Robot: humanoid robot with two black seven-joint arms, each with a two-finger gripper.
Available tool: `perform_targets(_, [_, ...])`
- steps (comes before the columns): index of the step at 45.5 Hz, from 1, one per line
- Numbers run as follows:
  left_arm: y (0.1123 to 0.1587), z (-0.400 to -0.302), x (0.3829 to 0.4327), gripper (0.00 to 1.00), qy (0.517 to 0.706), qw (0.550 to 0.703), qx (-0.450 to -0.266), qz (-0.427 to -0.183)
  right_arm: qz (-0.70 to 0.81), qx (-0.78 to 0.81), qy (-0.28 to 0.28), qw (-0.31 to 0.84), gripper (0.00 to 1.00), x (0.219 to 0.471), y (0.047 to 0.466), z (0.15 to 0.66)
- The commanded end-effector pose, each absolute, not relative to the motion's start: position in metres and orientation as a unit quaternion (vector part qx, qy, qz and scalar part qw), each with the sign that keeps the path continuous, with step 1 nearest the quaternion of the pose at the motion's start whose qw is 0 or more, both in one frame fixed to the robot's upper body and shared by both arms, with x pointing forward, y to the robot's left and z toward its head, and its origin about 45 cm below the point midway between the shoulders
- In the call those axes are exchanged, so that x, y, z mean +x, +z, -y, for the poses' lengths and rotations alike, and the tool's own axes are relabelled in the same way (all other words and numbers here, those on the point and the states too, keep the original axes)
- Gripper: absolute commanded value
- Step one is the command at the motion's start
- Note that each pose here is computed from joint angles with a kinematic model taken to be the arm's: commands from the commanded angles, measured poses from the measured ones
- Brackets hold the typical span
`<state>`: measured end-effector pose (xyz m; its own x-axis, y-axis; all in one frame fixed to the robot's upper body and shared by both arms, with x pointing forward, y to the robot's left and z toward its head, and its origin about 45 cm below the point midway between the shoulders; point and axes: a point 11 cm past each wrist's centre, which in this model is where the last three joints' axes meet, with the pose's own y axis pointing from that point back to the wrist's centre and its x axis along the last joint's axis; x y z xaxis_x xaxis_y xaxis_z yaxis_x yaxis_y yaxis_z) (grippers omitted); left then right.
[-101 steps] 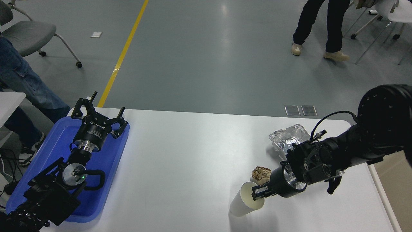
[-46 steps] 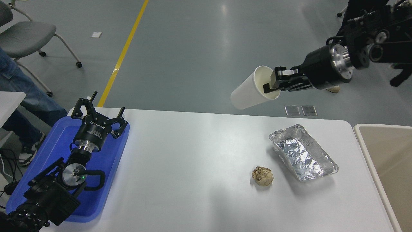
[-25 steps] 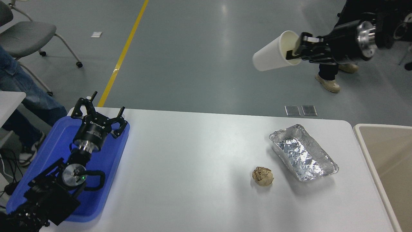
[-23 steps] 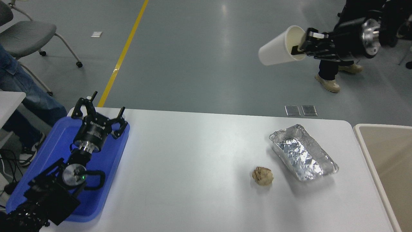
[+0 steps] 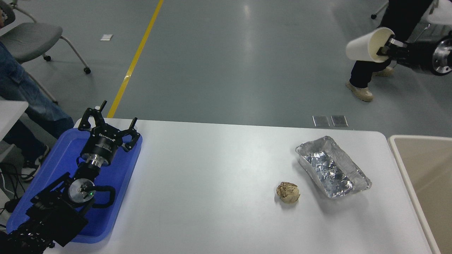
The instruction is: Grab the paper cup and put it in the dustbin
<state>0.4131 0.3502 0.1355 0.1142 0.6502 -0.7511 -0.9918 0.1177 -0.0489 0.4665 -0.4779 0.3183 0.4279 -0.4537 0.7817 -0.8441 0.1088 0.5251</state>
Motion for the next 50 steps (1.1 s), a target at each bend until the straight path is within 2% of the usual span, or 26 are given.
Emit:
perform_targets(1, [0.1356, -0.3501, 0.4131, 1.00, 0.597, 0.688, -0.291, -0.294, 0.547, 0.520, 0.121, 0.645, 0.00, 0.421, 0.265, 0.553])
perform_targets(7, [0.1358, -0.3503, 0.4132, 1.00, 0.597, 0.687, -0.292, -0.294, 0.547, 0.486, 0.106, 0.674, 0.00, 0.400, 0.242, 0.574])
perform_targets(15, [0.1358, -0.3503, 0.4132, 1.00, 0.597, 0.687, -0.292, -0.294, 0.558, 0.443, 0.096, 0.695, 0.00, 0.366, 0.234, 0.611])
perform_targets(22, [0.1356, -0.3501, 0.4131, 1.00, 0.597, 0.688, -0.291, -0.294, 0.561, 0.430, 0.073, 0.703, 0.00, 0.338, 0.203, 0.626])
perform_targets(30, [0.1358, -0.3503, 0.4132, 1.00, 0.597, 0.687, -0.292, -0.294, 0.567, 0.432, 0.034, 0.701, 0.00, 0.309, 0.171, 0.631])
perform_targets(35, [0.1358, -0.3503, 0.4132, 1.00, 0.597, 0.687, -0.292, -0.294, 0.571, 0.433, 0.021, 0.697, 0.00, 0.301, 0.162, 0.631])
perform_targets(42, [0.1355, -0.3502, 0.4131, 1.00, 0.597, 0.687, -0.291, -0.294, 0.570, 0.430, -0.009, 0.700, 0.00, 0.269, 0.130, 0.633])
perform_targets(50, [0.1355, -0.3502, 0.4131, 1.00, 0.597, 0.687, -0.291, -0.294, 0.585, 0.440, -0.037, 0.680, 0.00, 0.257, 0.106, 0.623])
